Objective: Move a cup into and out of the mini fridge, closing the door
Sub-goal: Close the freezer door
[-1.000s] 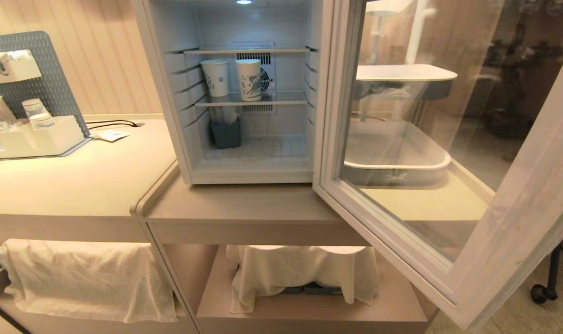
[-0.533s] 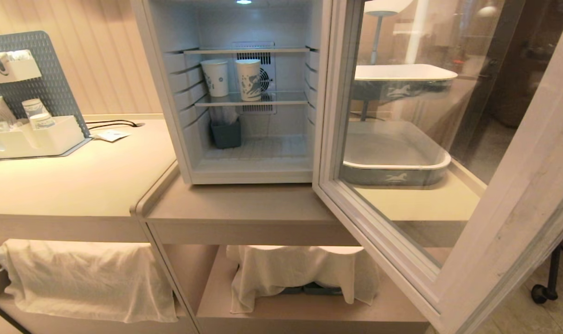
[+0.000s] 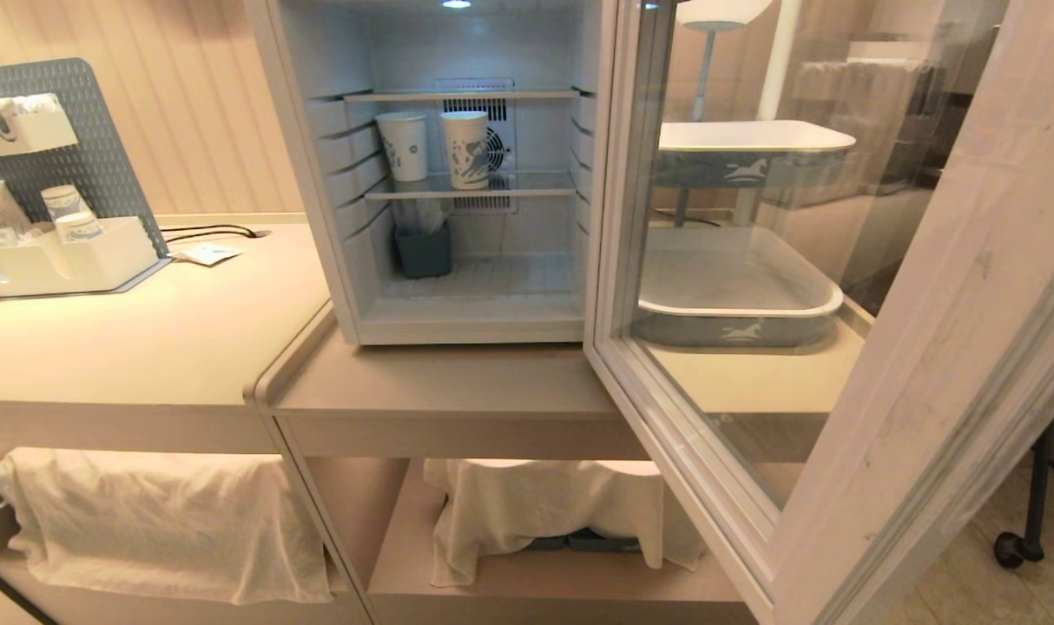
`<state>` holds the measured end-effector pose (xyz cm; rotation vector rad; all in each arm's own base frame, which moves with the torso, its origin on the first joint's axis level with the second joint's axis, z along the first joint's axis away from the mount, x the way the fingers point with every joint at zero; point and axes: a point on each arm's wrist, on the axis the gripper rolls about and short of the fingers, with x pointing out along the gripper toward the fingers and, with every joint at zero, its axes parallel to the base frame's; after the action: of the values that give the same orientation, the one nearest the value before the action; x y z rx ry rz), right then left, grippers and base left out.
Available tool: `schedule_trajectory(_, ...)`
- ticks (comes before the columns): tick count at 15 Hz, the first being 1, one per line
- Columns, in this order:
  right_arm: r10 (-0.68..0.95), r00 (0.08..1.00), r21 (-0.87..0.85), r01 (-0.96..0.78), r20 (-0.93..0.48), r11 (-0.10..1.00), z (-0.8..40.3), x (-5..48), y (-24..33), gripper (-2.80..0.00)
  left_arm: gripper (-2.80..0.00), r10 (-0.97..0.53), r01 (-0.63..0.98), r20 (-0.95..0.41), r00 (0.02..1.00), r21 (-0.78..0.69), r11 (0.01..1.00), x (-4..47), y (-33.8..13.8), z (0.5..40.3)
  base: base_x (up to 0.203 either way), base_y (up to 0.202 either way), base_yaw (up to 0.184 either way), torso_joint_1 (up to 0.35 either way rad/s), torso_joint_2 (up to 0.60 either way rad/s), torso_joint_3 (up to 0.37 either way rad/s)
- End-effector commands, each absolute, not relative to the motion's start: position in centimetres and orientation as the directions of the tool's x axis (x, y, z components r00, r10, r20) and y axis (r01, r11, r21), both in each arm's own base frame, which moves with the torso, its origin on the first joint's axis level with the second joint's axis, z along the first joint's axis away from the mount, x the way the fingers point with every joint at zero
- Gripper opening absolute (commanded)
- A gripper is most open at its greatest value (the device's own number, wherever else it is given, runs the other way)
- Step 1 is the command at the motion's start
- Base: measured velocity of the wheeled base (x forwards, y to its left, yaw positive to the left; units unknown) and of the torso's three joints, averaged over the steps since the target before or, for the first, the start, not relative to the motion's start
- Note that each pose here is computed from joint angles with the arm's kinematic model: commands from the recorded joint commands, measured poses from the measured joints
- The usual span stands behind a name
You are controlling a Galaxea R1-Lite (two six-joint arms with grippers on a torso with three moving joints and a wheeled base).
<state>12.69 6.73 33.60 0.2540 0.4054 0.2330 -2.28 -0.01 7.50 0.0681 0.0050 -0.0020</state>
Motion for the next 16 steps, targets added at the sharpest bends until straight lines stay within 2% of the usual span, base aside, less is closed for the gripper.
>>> schedule_trajectory(1,0.317,0.881,0.331,-0.199,-0.351,0.922,33.9,12.5,7.4,-2.80,-2.80,0.000,0.000,-0.005,1.000,0.069,0.998,-2.3,0.0,7.5,0.000,0.000,0.000,0.000,0.00,0.000)
schedule_trajectory(16,0.538,0.776,0.471,-0.360,-0.328,0.805,35.7,12.8,12.1,-2.80,-2.80,-0.002,0.002,-0.005,1.000,0.069,0.998,-2.3,0.0,7.5,0.000,0.000,0.000,0.000,0.00,0.000)
